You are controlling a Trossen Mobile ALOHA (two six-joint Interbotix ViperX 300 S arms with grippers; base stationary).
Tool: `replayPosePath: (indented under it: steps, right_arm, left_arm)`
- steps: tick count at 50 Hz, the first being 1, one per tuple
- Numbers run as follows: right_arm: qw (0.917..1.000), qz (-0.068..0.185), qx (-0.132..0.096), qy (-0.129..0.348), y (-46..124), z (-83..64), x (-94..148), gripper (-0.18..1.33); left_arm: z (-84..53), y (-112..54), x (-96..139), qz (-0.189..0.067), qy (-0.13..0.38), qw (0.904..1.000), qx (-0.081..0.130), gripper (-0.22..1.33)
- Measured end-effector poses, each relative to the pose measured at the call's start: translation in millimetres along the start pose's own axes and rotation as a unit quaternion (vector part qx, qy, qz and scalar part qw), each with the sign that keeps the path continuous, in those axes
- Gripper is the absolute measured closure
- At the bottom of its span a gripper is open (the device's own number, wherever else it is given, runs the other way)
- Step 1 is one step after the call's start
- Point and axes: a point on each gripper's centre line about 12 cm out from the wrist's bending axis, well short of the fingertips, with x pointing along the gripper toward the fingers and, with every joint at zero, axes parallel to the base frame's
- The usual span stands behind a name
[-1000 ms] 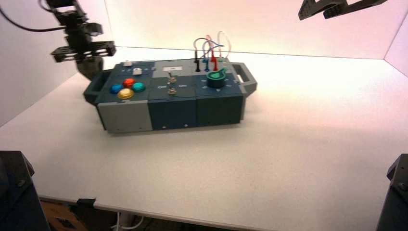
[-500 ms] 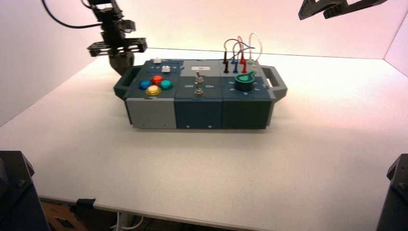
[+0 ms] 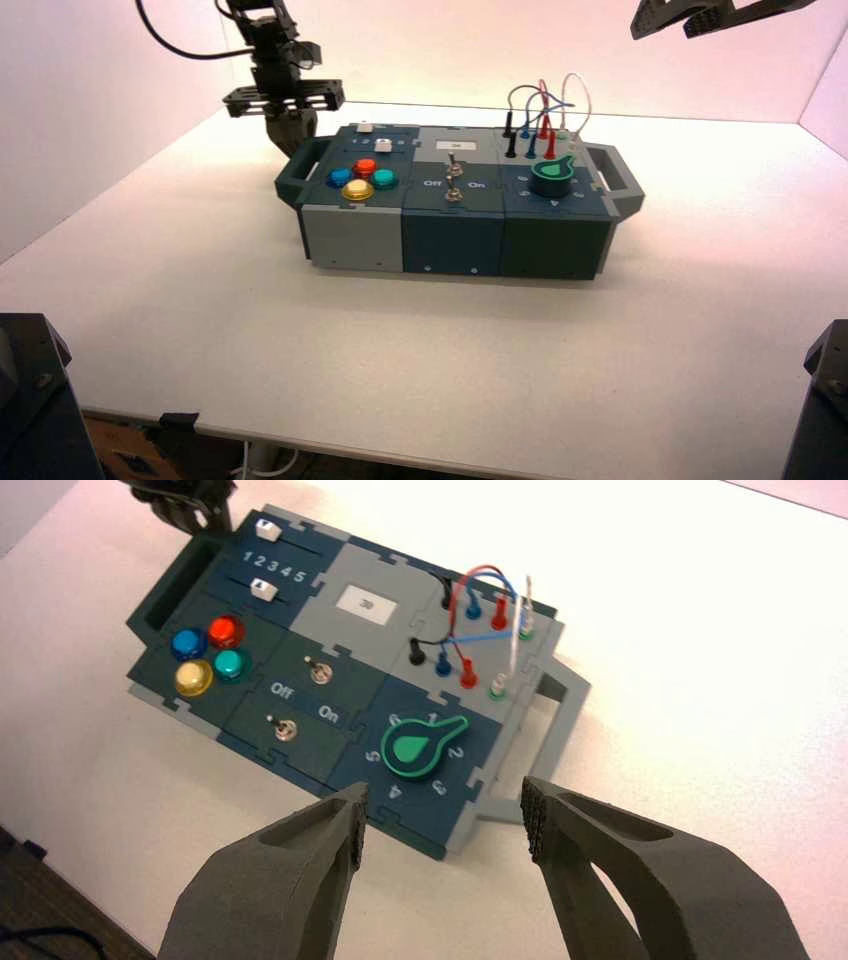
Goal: Push the blue button with the right gripper.
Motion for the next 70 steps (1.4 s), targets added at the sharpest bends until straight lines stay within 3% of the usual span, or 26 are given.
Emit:
replayPosePath:
  steps: [7,16,22,27,31,37,39,41,47,61,70]
  right_arm:
    - [1.0000,0.000,0.001,-0.001,0.1,0.6,-0.3,-0.14]
    - [1.0000,0.001,0.000,-0.001,0.5,0.5,-0.2,-0.14]
    - [1.0000,0.006,-0.008,0.001,3.1,0.2,0.1,-0.12]
    - [0.9992,0.024,-0.032,0.006,13.8,2.9,-0.4,-0.12]
    - [0.9982,0.037,-0.047,0.009,22.3,5.8,-0.5,-0.10]
    - [0.9966,0.052,-0.062,0.016,32.0,9.6,1.2,-0.09]
    - [0.9957,0.058,-0.070,0.021,36.5,11.8,2.6,-0.09]
    - [0.9952,0.061,-0.074,0.022,39.2,14.0,3.4,-0.08]
    - [0.9936,0.072,-0.085,0.018,48.3,24.7,3.4,-0.05]
    - [0.9870,0.105,-0.121,0.014,82.9,61.7,10.0,0.14]
    - [0.9815,0.122,-0.143,0.035,110.6,80.0,31.3,0.26]
  left_arm:
    - [1.6,-10.5,0.9,0.000,0.004,0.9999,0.012,1.27]
    - [8.8,-10.0,-28.3,0.006,-0.015,0.9996,0.024,1.27]
    - [16.1,8.0,-72.1,0.008,-0.058,0.9982,0.015,1.27]
    - [18.7,26.3,-104.1,0.011,-0.092,0.9957,0.002,1.26]
    - [16.1,35.2,-131.6,0.014,-0.119,0.9928,-0.001,1.11]
    - [10.5,30.3,-154.4,0.012,-0.140,0.9900,0.008,0.76]
    - [6.6,26.4,-164.9,0.010,-0.148,0.9888,0.012,0.60]
    - [2.4,23.7,-172.9,0.009,-0.154,0.9878,0.017,0.54]
    - [-9.4,15.9,-188.5,0.008,-0.165,0.9858,0.032,0.54]
    - [-51.1,-14.7,-229.3,0.002,-0.200,0.9765,0.080,0.48]
    - [-84.1,-15.6,-254.7,0.005,-0.229,0.9687,0.095,0.24]
